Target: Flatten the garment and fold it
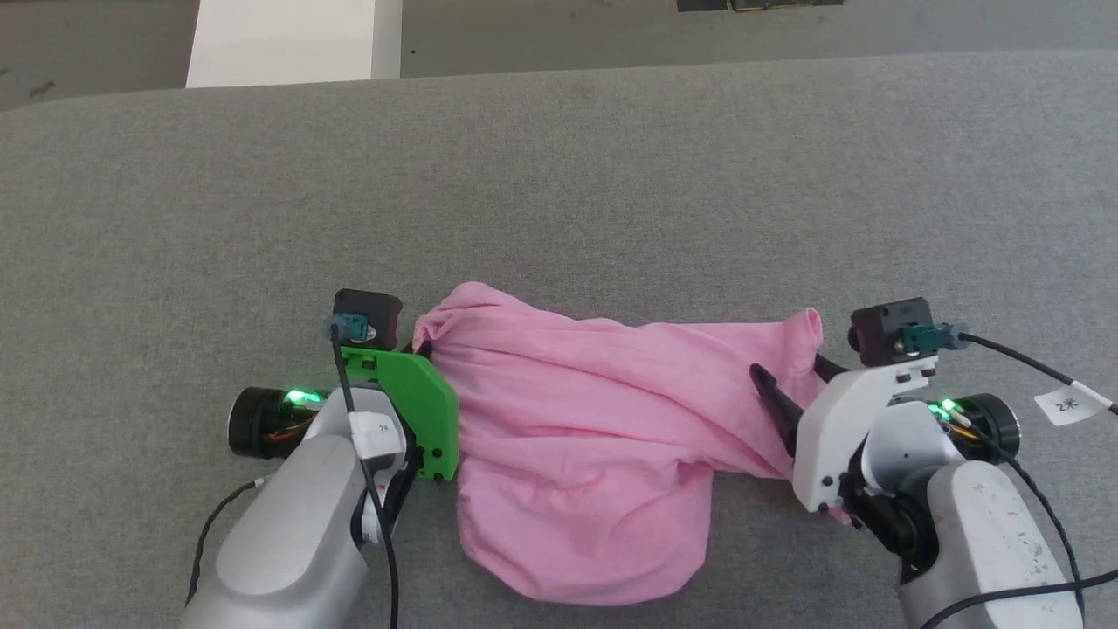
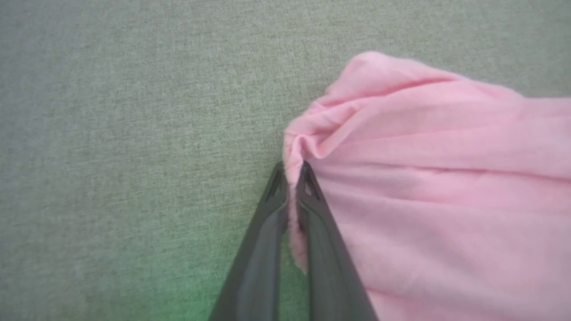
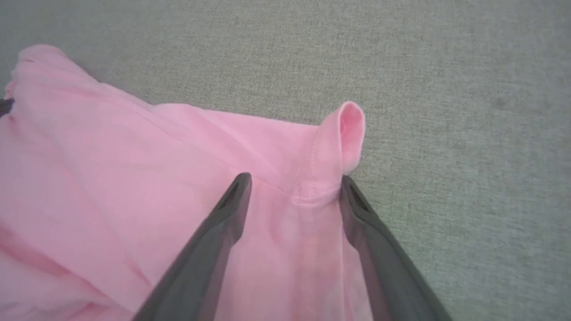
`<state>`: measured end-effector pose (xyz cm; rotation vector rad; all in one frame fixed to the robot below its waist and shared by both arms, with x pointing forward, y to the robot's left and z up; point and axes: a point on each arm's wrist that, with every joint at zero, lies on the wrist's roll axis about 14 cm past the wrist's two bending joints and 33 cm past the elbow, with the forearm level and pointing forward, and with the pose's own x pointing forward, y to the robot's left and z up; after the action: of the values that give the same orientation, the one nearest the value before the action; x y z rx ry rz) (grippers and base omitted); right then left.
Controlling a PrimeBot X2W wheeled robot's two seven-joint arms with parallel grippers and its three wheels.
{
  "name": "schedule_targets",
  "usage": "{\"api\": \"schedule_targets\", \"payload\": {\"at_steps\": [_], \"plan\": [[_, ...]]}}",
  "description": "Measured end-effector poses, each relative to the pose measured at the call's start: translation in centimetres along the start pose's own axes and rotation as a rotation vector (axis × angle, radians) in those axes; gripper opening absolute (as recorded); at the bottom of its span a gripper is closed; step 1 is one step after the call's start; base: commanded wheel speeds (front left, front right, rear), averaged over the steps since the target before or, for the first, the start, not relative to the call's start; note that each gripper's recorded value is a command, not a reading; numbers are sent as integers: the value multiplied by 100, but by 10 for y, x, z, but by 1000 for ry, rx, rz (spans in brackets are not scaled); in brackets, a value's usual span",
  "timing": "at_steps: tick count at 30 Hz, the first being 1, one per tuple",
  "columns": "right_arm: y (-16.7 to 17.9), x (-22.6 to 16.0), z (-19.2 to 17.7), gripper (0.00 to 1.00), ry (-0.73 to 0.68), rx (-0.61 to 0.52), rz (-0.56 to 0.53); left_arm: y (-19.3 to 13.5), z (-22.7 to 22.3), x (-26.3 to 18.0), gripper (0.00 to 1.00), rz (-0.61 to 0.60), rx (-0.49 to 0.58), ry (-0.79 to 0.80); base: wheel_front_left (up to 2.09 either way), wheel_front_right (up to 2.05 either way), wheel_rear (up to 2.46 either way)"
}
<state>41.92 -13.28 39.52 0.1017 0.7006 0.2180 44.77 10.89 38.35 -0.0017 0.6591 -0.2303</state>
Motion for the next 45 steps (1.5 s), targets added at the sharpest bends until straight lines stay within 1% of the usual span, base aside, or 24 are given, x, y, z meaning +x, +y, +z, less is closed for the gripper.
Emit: {"api": "schedule_targets", "payload": {"at_steps": [3, 4, 5, 6, 7, 8, 14, 17, 19, 21, 24, 29, 34, 37, 41, 43, 45], "plan": [[3, -1, -1, 100, 4, -8, 6, -1, 1, -1, 0, -2, -6, -4, 0, 0, 0], [3, -1, -1, 79, 9, -14, 5, -1, 1, -1, 0, -4, -6, -5, 0, 0, 0], [4, 0, -2, 49, 12, -17, 5, -1, 1, -1, 0, -4, -6, -5, 0, 0, 0], [4, 0, -2, 32, 12, -19, 7, -1, 1, -1, 0, -4, -6, -6, 0, 0, 0], [5, 0, -1, 4, 10, -21, 8, -1, 1, -1, 0, -4, -6, -6, 0, 0, 0], [5, -1, 0, 0, 4, -22, 9, -2, 1, -1, 0, -4, -7, -8, 0, 0, 0], [2, -7, 12, 0, -60, -25, -6, -4, 6, -7, 0, -13, -15, -37, 0, 0, 0], [0, -16, 28, 0, -121, -19, -12, -5, 15, -13, 0, -25, -40, -82, 0, 0, 0], [-1, -22, 41, 0, -162, -27, -18, -6, 33, -18, 0, -44, -63, -143, 0, 0, 0], [-3, -27, 59, 0, -201, -60, -37, -8, 55, -23, 0, -68, -68, -209, 0, 0, 0], [-3, -34, 104, 0, -292, -114, -47, -10, 100, -29, 0, -108, -72, -317, 0, 0, 0], [-9, -37, 185, 0, -414, -239, -73, -4, 181, -33, 0, -141, -30, -459, 0, 0, 0], [-10, -36, 262, 0, -543, -339, -98, 14, 258, -34, 0, -105, 11, -613, 0, 0, 0], [-11, -35, 300, 0, -634, -371, -115, 25, 297, -36, 0, -72, 1, -725, 0, 0, 0], [-12, -36, 340, 0, -773, -402, -129, 37, 338, -42, 0, -31, -6, -893, 0, 0, 0], [-12, -37, 353, 0, -834, -413, -135, 41, 348, -42, 0, -20, -7, -953, 0, 0, 0], [-12, -32, 355, 0, -856, -418, -132, 42, 346, -34, 0, -18, -13, -951, 0, 0, 0]]}}
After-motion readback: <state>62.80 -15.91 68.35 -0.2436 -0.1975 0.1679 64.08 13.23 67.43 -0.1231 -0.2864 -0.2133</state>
